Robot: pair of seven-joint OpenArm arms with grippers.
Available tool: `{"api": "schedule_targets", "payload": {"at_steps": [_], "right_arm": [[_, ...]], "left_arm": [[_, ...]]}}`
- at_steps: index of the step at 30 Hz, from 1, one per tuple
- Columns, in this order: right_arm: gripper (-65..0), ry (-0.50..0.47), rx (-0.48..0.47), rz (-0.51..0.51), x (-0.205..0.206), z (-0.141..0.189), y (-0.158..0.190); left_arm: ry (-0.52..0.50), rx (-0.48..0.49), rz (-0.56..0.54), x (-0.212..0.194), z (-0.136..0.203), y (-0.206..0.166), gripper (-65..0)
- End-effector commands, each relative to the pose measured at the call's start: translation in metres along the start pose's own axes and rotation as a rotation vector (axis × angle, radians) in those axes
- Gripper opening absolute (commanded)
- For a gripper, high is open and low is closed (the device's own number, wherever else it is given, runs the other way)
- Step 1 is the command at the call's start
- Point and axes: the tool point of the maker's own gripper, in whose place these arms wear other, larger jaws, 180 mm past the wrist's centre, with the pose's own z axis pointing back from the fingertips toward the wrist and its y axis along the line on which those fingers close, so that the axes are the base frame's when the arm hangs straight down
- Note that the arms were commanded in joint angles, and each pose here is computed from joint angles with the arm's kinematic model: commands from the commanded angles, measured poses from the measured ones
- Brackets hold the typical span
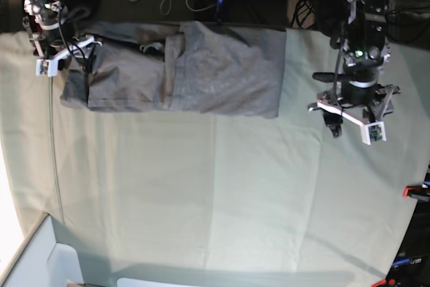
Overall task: Layout the t-shirt on the table in an organized manner, then fold the t-shirt properly
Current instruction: 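Release the shirt and lift the left gripper away, then fold the strip end held by the right gripper over onto the folded half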
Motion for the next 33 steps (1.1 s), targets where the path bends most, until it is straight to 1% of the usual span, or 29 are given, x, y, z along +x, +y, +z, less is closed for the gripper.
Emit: {"api": "schedule_targets", "payload": {"at_steps": [1, 4, 9, 12, 13, 14, 16, 19, 21, 22, 24, 26, 29, 33], "right_arm": [[-23.8, -0.021, 0.004, 0.004, 0.006, 0.000, -0.003], [-23.8, 0.012, 0.006, -0.012, -0.008, -0.003, -0.004], [-24.1, 0.013, 0.013, -0.020, -0.008, -0.006, 0.001], [-24.7, 0.026, 0.060, 0.001, -0.011, -0.009, 0.018], [-26.0, 0.041, 0.077, 0.011, -0.017, -0.007, 0.024], [-28.5, 0.050, 0.097, 0.022, -0.020, -0.007, 0.032], [-36.1, 0.063, 0.131, 0.037, -0.025, -0.007, 0.044], [-50.6, 0.073, 0.156, 0.047, -0.028, -0.007, 0.054], [-62.1, 0.073, 0.160, 0.045, -0.029, -0.007, 0.056], [-65.0, 0.073, 0.160, 0.045, -0.029, -0.007, 0.056], [-65.0, 0.066, 0.159, 0.047, -0.026, -0.007, 0.056], [-65.0, 0.032, 0.152, 0.059, -0.014, -0.003, 0.054], [-65.0, -0.041, 0.156, 0.100, 0.013, 0.012, 0.058], [-65.0, -0.154, 0.171, 0.122, 0.050, 0.036, 0.079]], "left_arm": [[-0.049, 0.001, -0.004, 0.014, 0.001, 0.000, -26.1], [-0.048, 0.004, -0.007, 0.014, 0.001, 0.002, -26.1], [-0.047, 0.005, -0.006, 0.013, 0.001, 0.002, -26.1], [-0.047, 0.004, -0.007, 0.012, 0.003, 0.002, -26.1], [-0.049, 0.004, -0.008, 0.013, 0.003, 0.002, -26.1], [-0.050, 0.006, -0.011, 0.013, 0.003, 0.003, -26.1], [-0.052, 0.008, -0.013, 0.014, 0.003, 0.003, -26.1], [-0.056, 0.018, -0.011, 0.016, 0.003, 0.007, -26.1], [-0.068, 0.034, 0.002, 0.021, 0.005, 0.015, -26.1], [-0.072, 0.039, 0.007, 0.023, 0.005, 0.017, -26.1], [-0.085, 0.037, 0.008, 0.027, 0.007, 0.016, -26.1], [-0.100, 0.050, 0.014, 0.033, 0.009, 0.021, -26.1], [-0.114, 0.064, 0.020, 0.039, 0.011, 0.027, -26.1], [-0.122, 0.097, 0.030, 0.041, 0.012, 0.040, -26.1]]}}
